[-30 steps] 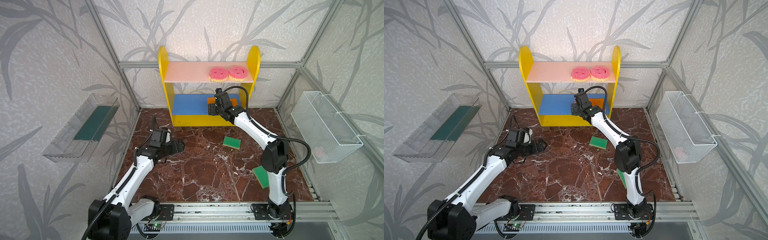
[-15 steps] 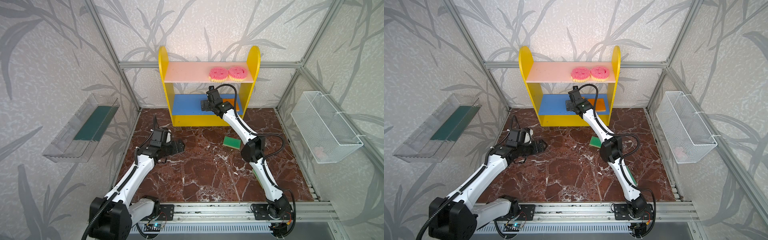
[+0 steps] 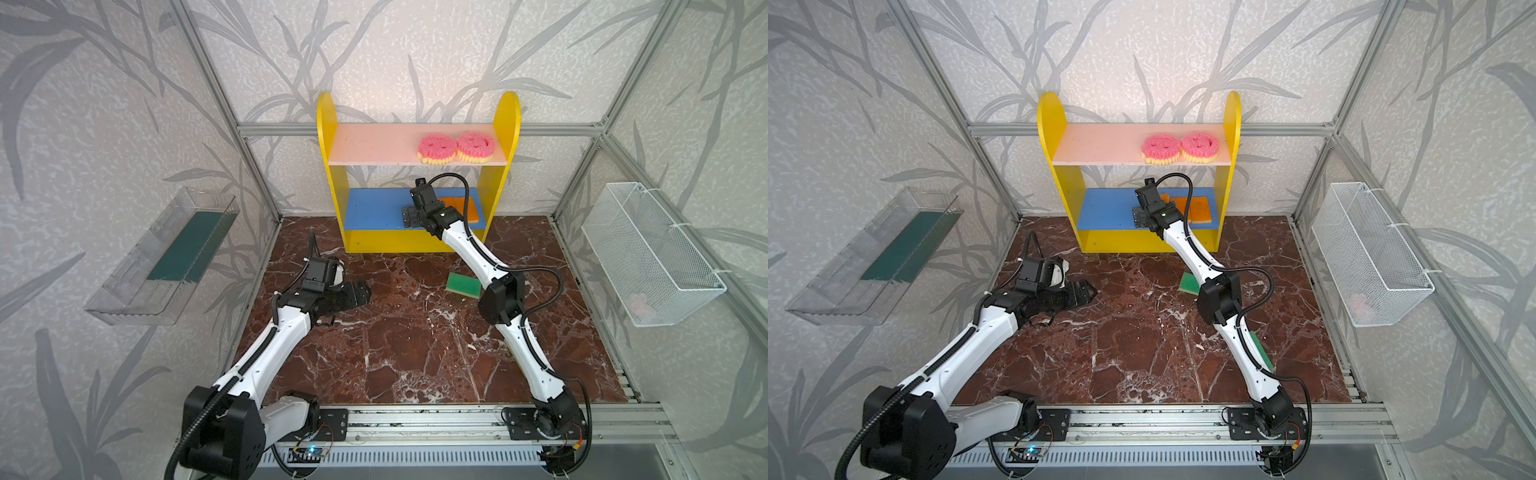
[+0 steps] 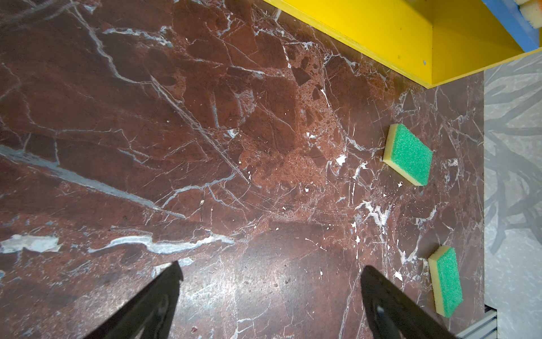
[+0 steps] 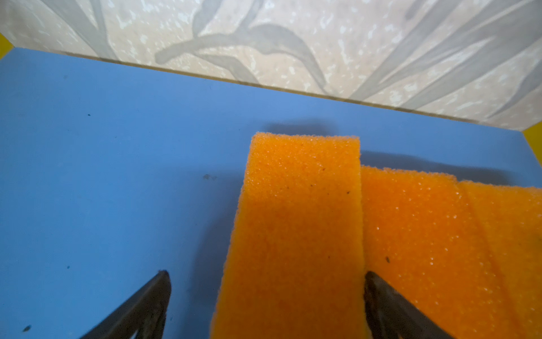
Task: Arrange cleaning sponges on a shelf
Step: Move the cleaning sponge to the shelf.
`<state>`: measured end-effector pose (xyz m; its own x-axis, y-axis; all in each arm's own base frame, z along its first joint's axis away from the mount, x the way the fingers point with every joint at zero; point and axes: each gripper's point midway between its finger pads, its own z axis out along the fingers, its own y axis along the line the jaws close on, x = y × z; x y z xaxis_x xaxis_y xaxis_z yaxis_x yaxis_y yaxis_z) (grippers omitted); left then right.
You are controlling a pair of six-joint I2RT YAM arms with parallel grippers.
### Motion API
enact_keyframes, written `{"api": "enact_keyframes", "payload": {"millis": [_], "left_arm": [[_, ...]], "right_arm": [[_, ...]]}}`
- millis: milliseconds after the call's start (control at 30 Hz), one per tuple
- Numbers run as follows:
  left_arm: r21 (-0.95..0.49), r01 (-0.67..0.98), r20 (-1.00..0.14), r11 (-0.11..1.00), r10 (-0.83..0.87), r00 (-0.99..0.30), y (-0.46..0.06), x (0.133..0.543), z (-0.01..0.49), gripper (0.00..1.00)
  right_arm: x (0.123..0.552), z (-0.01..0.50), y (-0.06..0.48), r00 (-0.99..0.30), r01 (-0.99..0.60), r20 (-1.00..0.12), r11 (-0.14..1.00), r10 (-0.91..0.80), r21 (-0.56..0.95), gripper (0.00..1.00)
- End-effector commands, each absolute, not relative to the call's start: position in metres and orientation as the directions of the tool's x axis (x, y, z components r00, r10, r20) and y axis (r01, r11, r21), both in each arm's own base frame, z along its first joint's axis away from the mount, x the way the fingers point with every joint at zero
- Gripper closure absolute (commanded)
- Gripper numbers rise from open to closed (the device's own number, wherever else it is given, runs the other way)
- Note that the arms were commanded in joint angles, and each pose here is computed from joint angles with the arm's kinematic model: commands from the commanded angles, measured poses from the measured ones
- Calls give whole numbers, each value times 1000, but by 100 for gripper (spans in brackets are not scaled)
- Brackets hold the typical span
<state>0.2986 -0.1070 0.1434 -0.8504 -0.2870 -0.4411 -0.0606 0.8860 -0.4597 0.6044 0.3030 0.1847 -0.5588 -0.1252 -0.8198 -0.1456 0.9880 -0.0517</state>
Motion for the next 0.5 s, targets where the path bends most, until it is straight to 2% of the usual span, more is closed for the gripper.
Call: {"api": "enact_keyframes", "payload": {"millis": [0, 467], "left_arm": [[-457, -46, -442, 889, -271, -855, -109, 298, 142, 3], [-451, -47, -451, 891, -273, -850, -107, 298, 143, 3]], "right_arm": [[604, 172, 303, -569, -147, -806, 985, -161, -93, 2], [603, 174, 299, -570, -140, -804, 984, -168, -107, 15]]}}
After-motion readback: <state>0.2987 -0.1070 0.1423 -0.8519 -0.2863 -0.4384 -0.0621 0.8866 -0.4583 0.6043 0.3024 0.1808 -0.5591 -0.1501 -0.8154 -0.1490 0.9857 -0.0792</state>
